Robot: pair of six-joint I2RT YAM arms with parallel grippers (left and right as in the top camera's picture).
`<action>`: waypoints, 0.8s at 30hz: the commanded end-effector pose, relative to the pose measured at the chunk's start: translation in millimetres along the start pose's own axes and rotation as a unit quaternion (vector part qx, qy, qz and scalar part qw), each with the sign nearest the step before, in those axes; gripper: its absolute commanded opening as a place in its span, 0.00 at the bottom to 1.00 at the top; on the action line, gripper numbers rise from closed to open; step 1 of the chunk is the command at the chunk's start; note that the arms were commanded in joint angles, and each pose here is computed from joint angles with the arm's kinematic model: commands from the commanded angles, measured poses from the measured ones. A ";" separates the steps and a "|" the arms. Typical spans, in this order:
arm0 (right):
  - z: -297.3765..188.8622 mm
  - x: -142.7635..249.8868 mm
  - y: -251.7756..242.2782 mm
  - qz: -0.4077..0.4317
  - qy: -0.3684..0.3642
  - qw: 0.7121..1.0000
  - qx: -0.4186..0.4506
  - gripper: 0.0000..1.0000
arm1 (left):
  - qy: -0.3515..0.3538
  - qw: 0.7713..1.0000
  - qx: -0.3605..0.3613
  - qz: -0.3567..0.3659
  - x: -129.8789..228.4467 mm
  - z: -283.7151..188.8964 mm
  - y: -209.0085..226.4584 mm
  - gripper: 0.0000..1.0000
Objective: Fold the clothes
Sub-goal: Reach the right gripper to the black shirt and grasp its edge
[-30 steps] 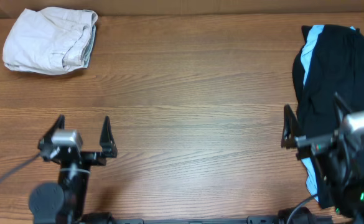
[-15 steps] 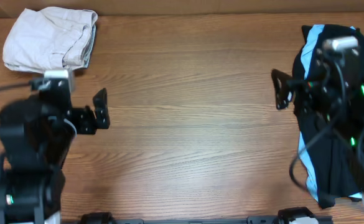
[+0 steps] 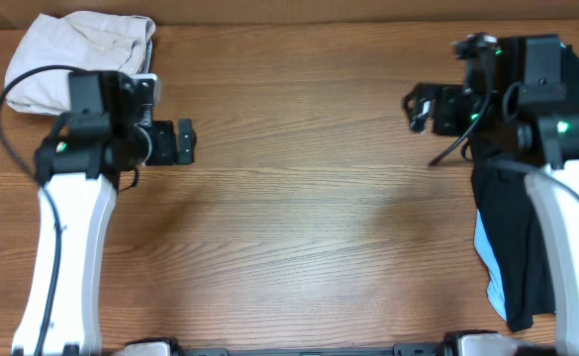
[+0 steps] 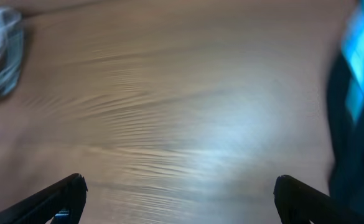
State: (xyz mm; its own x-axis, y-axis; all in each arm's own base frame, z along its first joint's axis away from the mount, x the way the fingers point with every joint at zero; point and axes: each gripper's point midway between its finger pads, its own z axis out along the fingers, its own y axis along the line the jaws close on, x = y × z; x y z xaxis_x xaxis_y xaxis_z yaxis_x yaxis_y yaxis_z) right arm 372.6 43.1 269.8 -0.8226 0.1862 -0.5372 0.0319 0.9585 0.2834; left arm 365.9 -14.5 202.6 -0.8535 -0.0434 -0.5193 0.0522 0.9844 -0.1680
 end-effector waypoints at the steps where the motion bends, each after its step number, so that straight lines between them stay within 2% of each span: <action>1: 13.3 -4.3 -77.1 0.187 0.004 0.979 0.084 1.00 | 0.025 0.999 0.033 -0.002 1.8 19.6 -8.1 0.95; 6: 47.2 28.9 -176.0 0.302 0.042 0.941 0.145 0.99 | 0.005 0.999 0.038 0.004 -10.8 13.7 -12.1 0.94; 11: 73.3 55.4 -224.5 0.349 0.051 0.921 0.167 0.99 | -0.014 0.999 0.040 0.004 -21.2 11.7 -15.5 0.98; 14: 88.0 75.9 -252.1 0.394 0.049 0.899 0.183 0.97 | -0.014 0.999 0.040 0.005 -21.5 11.8 -16.2 0.99; 18: 100.6 94.2 -270.7 0.422 0.047 0.885 0.190 0.93 | -0.011 0.999 0.040 0.005 -20.0 11.8 -15.7 1.00; 24: 122.1 104.9 -280.4 0.417 0.025 0.889 0.188 0.85 | -0.011 0.999 0.040 0.005 -20.0 11.8 -16.0 0.99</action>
State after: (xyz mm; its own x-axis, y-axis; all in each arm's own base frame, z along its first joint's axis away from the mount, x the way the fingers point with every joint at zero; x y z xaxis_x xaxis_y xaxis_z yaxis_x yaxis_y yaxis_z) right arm 348.7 -181.4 49.1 -0.4577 0.8610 -0.2220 0.8165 0.5058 0.2784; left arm 385.8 -23.5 188.1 -0.8631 -0.0456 -0.5030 0.0759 0.9729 -0.2185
